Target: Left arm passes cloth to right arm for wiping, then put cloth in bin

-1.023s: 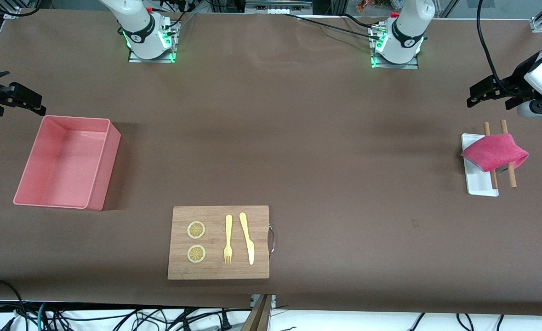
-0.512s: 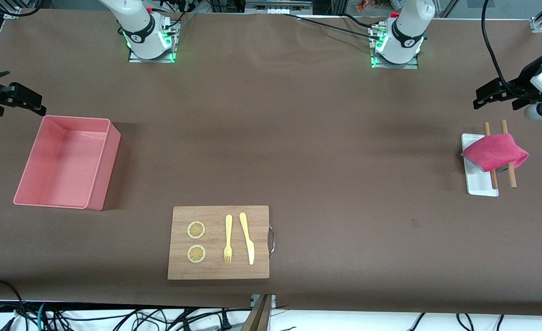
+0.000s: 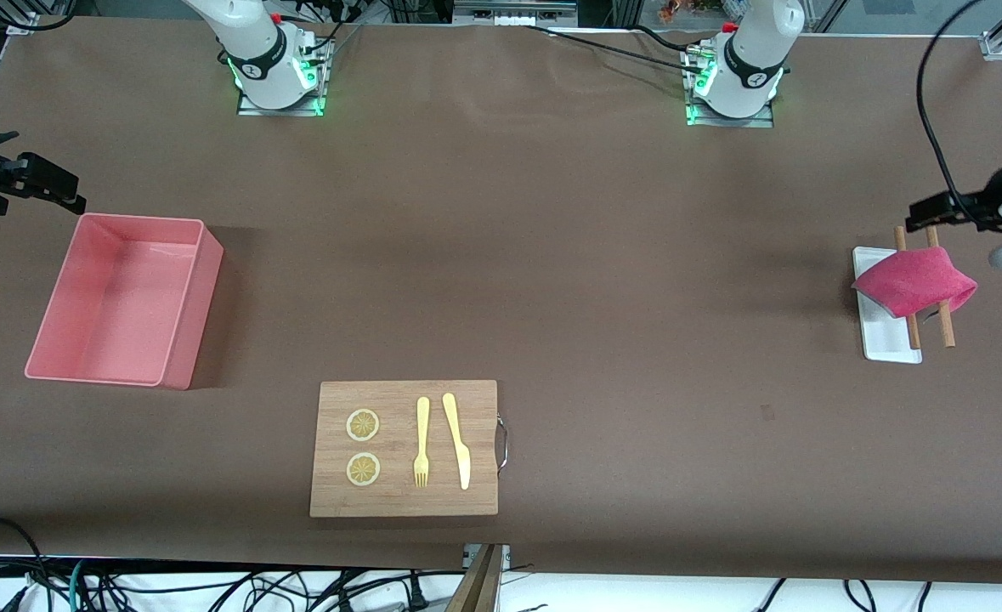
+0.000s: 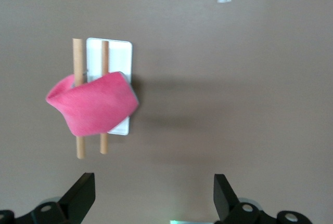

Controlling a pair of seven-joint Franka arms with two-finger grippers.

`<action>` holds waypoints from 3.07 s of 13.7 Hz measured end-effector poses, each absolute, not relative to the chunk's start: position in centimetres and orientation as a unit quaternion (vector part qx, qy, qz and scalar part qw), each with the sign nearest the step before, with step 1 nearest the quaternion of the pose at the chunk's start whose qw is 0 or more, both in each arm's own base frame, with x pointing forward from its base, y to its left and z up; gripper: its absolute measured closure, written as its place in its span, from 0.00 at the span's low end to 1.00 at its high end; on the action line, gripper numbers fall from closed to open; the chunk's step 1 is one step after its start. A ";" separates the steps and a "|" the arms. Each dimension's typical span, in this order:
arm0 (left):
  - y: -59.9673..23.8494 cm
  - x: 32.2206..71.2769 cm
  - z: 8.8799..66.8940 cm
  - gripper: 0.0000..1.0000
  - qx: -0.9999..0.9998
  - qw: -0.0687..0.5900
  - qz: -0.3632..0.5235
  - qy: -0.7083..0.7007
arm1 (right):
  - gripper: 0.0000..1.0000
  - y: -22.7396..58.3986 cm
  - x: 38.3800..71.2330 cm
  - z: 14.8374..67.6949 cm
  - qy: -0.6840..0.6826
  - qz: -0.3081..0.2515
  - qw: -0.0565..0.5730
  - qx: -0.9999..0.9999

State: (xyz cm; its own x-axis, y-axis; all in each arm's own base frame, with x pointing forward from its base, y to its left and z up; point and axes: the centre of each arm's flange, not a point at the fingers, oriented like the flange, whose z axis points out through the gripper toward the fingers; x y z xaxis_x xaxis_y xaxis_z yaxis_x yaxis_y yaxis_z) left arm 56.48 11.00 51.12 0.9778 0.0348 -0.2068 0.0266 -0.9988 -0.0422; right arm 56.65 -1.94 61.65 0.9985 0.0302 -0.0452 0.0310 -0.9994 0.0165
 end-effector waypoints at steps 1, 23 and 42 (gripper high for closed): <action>12.9 56.8 49.6 0.00 -0.994 0.018 0.112 -0.006 | 0.00 -1.9 56.6 61.7 0.015 -0.022 0.009 1.000; 29.0 58.8 29.6 0.00 -0.958 -0.063 0.214 0.179 | 0.00 -1.0 56.7 61.6 0.023 -0.022 0.009 0.999; 29.1 57.7 29.8 0.96 -0.950 -0.095 0.244 0.168 | 0.00 -0.7 56.7 61.7 0.026 -0.021 0.009 0.999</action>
